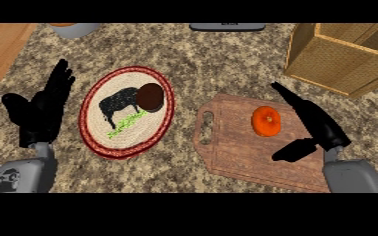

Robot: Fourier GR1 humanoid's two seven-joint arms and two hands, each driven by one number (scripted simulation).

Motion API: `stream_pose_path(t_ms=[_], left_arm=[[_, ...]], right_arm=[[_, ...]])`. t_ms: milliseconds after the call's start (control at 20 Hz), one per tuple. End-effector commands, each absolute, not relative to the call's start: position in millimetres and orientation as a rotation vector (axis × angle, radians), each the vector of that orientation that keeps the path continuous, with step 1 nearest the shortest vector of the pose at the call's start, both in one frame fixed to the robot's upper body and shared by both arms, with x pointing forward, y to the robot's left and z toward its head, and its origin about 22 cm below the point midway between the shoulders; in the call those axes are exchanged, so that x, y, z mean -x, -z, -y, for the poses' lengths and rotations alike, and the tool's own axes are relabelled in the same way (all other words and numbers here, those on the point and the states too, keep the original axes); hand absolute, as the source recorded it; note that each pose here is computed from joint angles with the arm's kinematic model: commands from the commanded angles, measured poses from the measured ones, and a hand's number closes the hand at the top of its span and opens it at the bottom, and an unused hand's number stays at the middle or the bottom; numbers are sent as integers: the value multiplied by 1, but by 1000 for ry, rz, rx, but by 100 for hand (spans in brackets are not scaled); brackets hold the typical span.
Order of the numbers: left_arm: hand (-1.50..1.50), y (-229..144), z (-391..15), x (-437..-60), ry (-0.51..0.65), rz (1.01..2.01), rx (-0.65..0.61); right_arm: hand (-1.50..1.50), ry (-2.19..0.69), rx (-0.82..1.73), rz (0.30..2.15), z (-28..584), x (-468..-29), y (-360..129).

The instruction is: Pick the squash from the cutting board and place it in the basket

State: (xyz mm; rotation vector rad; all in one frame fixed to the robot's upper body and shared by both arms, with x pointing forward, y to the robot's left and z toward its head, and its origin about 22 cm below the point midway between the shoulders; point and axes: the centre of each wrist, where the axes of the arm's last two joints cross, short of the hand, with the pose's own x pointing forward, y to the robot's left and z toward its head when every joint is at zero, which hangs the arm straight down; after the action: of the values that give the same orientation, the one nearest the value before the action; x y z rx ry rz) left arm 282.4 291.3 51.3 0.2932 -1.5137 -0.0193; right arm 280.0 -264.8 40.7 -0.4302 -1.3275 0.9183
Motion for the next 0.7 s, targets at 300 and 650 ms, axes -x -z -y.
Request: stream_pose_path(t_ms=[300,650], left_arm=[[0,-46,-284,-287,15,1522,-297],[0,-48,-310,-281,10,1505,-262]], right_arm=[[-150,-964,481,1270,270,-300,-26],[-150,-969,478,1275,260,-286,-12]])
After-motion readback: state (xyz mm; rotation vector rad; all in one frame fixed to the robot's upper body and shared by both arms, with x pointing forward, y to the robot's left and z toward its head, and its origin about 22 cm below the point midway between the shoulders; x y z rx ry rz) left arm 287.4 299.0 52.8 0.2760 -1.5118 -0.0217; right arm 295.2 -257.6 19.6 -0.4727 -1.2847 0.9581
